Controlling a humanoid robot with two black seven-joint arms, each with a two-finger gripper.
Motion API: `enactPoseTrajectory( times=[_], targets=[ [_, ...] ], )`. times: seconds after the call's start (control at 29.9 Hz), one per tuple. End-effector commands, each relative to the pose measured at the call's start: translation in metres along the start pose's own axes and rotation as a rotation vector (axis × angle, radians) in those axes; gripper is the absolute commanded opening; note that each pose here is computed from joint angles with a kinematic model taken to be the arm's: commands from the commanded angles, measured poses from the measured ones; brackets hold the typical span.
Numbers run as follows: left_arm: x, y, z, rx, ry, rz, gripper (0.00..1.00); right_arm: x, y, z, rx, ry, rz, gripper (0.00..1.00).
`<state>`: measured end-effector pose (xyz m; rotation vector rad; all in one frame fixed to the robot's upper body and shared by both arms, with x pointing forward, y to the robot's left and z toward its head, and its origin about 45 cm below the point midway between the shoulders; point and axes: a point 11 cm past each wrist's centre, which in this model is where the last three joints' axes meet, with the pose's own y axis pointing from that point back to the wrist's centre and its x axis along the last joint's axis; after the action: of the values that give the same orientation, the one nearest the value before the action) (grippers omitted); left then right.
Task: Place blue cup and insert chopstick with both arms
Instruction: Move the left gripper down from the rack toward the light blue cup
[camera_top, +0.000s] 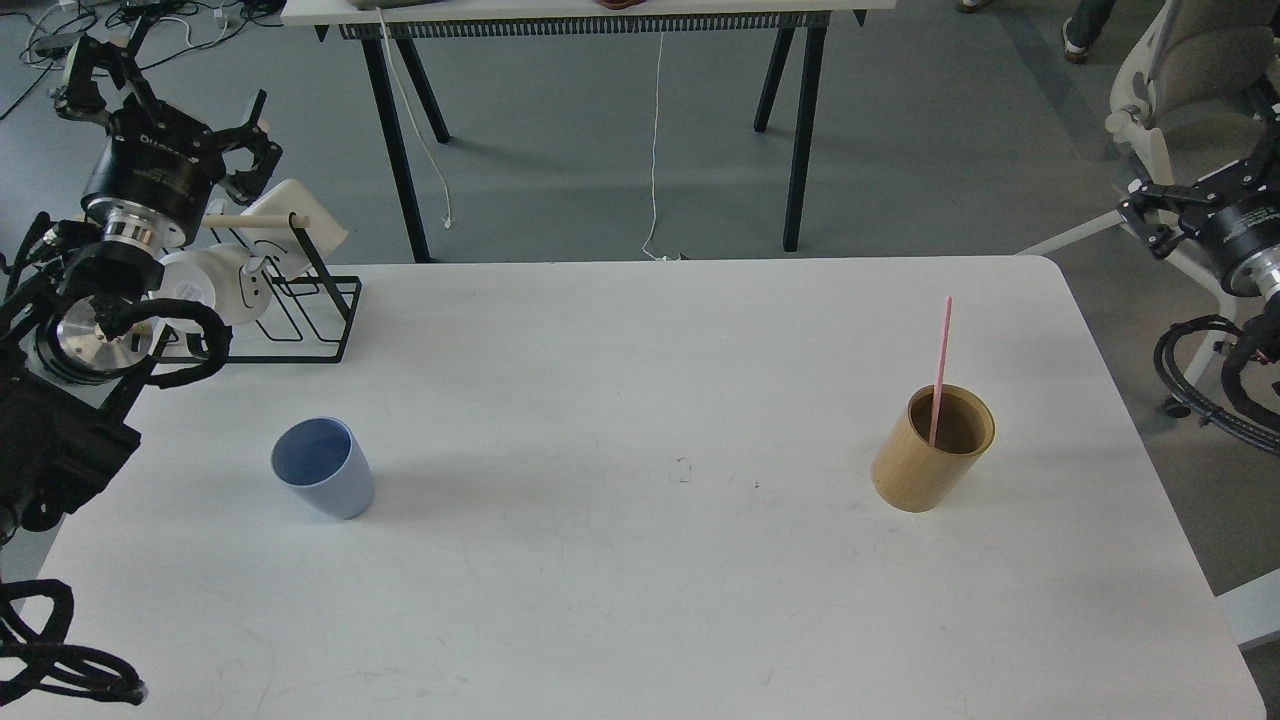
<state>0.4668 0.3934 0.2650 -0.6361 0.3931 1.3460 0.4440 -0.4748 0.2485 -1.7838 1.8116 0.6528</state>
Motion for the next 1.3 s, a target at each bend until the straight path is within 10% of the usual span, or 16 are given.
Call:
enactPoseTrajectory(
  times=[0.0,0.43,0.9,1.27],
  targets=[
    [0.000,0.000,-0.001,0.006,-0.004,0.000,1.00,0.001,0.001,0.001,-0.003,0.000,0.001,0.99],
    [-0.039,-0.003,0.036,0.024,-0.080,-0.160,1.00,0.004,0.004,-0.014,0.016,0.021,0.006,0.99],
    [-0.096,0.024,0.091,0.252,-0.985,-0.502,0.98,0.017,0.014,-0.033,0.057,0.052,0.035,0.99],
    [-0.107,0.092,0.050,0.566,-1.536,-0.823,0.97,0.023,0.018,-0.042,0.085,0.057,0.048,0.99]
  ],
)
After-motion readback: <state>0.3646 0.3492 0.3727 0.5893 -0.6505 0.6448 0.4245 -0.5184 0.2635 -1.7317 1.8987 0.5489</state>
